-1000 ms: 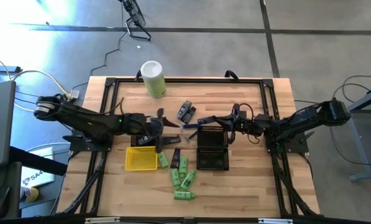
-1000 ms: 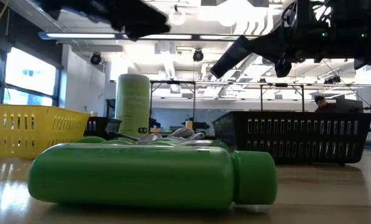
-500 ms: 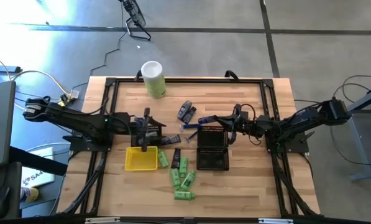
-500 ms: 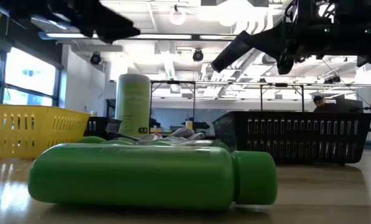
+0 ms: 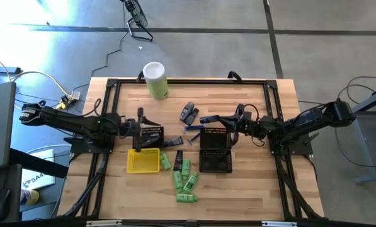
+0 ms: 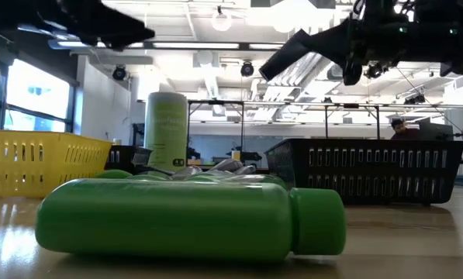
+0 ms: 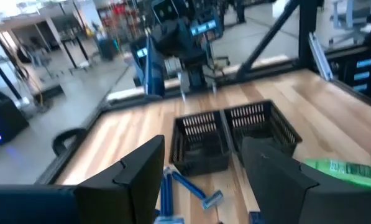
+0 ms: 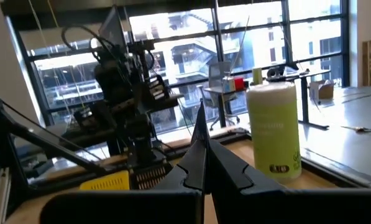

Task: Pick & Place Travel size toiletries
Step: Put the blue shave cream into the top right black bin

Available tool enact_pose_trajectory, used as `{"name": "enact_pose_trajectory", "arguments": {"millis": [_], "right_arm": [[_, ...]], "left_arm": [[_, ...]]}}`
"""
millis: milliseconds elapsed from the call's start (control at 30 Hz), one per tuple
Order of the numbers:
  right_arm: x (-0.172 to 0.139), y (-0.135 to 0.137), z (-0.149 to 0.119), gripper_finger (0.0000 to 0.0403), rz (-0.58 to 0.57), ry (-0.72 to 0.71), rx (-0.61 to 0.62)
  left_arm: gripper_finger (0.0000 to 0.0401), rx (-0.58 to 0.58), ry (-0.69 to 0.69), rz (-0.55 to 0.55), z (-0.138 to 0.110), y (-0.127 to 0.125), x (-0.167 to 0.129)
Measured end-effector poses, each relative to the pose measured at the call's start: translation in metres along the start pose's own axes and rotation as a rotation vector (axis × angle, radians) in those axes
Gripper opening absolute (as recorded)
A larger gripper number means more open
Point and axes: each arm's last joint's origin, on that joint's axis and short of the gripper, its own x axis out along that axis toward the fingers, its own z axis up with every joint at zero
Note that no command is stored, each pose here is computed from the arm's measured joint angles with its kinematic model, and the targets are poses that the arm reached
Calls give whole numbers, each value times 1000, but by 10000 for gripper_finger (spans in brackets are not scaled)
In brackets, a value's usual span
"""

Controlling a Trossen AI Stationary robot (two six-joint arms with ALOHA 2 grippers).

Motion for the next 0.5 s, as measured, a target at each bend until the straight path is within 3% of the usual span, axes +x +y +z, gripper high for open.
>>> {"name": "enact_pose_trajectory", "arguments": {"millis": [133,500], "right_arm": [[11,4,2,3,-29,67,-20],[37,22,9,3,-93,432,-22]], "left_arm": [[210,9,20,-7,-4,0,-5],[210,1,42,26,-6,1,-7]]}}
